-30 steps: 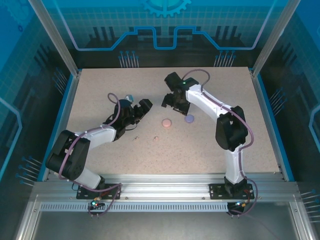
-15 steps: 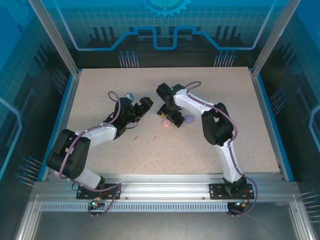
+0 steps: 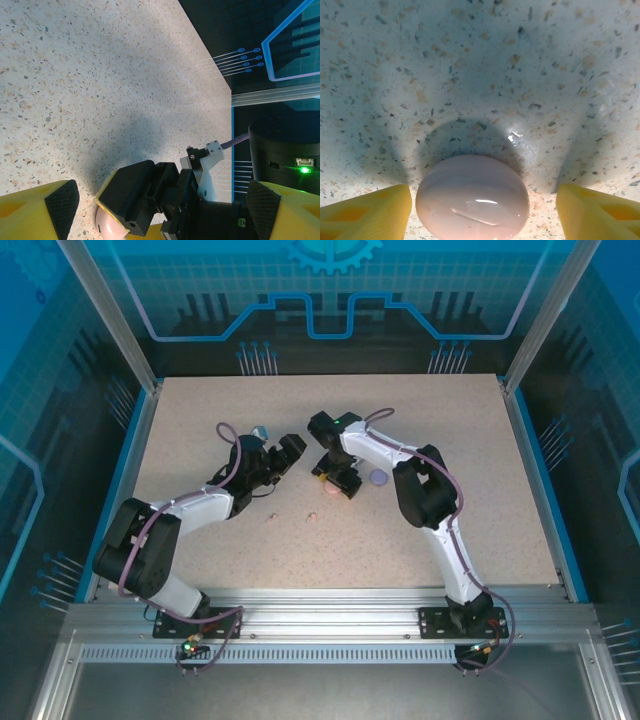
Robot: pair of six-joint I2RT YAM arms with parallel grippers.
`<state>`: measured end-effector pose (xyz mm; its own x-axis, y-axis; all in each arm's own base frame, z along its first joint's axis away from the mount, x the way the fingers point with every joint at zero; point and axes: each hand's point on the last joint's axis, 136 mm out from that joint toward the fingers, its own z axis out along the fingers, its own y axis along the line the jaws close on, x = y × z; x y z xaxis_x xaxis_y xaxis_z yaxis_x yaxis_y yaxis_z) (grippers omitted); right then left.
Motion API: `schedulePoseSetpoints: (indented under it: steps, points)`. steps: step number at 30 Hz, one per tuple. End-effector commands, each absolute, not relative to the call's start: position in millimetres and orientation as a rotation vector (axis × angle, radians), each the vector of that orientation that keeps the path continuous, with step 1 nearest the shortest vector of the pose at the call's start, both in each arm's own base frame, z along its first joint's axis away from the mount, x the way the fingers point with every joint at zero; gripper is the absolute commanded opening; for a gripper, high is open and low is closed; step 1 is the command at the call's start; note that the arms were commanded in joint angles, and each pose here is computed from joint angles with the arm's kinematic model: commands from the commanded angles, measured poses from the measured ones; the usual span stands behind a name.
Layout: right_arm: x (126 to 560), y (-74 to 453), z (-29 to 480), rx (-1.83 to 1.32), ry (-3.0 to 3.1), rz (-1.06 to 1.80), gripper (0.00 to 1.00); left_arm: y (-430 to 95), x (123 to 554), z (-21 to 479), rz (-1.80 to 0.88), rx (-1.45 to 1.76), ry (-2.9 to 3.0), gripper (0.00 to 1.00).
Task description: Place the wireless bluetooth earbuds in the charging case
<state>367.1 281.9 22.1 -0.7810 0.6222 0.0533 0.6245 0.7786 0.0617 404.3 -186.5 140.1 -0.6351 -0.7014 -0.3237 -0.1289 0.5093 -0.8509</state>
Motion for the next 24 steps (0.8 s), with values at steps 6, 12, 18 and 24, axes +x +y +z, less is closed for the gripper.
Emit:
schedulePoseSetpoints:
  steps: [6, 12, 18, 24]
  points:
    - [361, 286, 10, -0.972, -2.935, -0.106, 0.57, -181, 406, 158, -1.103, -0.669, 2.025, 0.92]
    - [368, 297, 11, -0.730, -3.019, -0.187, 0.46, -180, 405, 158, -1.100, -0.670, 2.027, 0.92]
    - [369, 296, 16, -0.303, -3.112, -0.105, 0.43, -181, 404, 158, -1.102, -0.670, 2.030, 0.92]
    - [371, 284, 14, -0.097, -3.129, 0.059, 0.47, -181, 404, 156, -1.105, -0.677, 2.034, 0.92]
